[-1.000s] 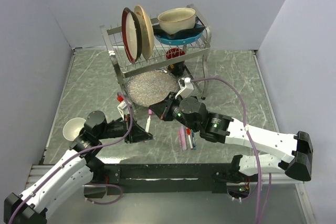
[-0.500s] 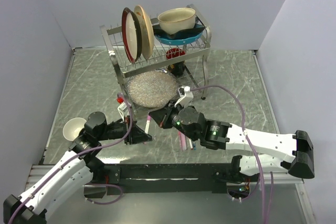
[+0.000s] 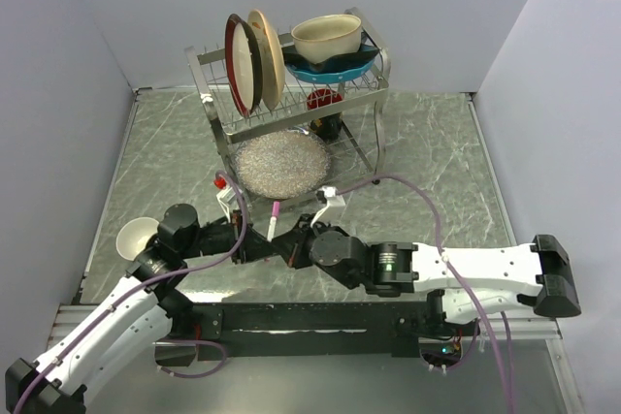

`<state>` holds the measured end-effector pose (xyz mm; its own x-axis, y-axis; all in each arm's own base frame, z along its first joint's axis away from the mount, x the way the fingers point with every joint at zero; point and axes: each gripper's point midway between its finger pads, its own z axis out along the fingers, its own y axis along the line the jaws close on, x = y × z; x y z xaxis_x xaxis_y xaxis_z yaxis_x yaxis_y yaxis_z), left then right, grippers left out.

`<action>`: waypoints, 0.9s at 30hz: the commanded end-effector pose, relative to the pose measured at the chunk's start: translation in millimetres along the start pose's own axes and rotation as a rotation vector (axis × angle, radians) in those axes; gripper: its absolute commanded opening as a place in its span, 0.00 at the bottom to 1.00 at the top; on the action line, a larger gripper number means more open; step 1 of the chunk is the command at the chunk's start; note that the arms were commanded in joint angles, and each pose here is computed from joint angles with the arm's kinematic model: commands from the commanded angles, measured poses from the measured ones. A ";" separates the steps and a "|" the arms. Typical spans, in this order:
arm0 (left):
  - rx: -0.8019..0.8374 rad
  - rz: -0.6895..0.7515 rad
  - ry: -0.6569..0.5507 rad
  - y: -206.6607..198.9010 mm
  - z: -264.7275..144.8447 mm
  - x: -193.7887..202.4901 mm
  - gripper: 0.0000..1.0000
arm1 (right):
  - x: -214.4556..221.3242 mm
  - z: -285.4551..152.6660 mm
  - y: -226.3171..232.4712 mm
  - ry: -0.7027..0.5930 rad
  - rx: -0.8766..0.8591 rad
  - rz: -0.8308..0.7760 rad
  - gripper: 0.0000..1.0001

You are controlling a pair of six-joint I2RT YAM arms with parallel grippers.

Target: Insert the pens into the pen caps

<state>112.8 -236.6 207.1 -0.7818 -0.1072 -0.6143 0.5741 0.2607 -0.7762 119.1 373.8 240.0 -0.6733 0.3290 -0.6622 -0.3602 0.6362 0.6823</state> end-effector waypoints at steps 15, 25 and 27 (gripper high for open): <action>0.242 0.304 -0.061 -65.9 -21.9 -12.5 0.01 | -98.3 -45.3 45.0 -0.144 -0.218 -0.010 0.67; 0.295 0.295 -0.016 -72.0 -21.3 -3.7 0.01 | -105.1 -35.3 74.8 -0.064 -0.354 -0.102 0.66; 0.298 0.299 -0.017 -72.9 -21.5 -3.7 0.01 | -100.4 -28.5 74.1 -0.049 -0.346 -0.111 0.65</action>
<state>76.0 -234.2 250.3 -0.6300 -0.0776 -0.7727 0.7713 0.0539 -0.6342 147.8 354.1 346.6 -0.5992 0.3391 -0.7252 -0.5666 0.4603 0.6834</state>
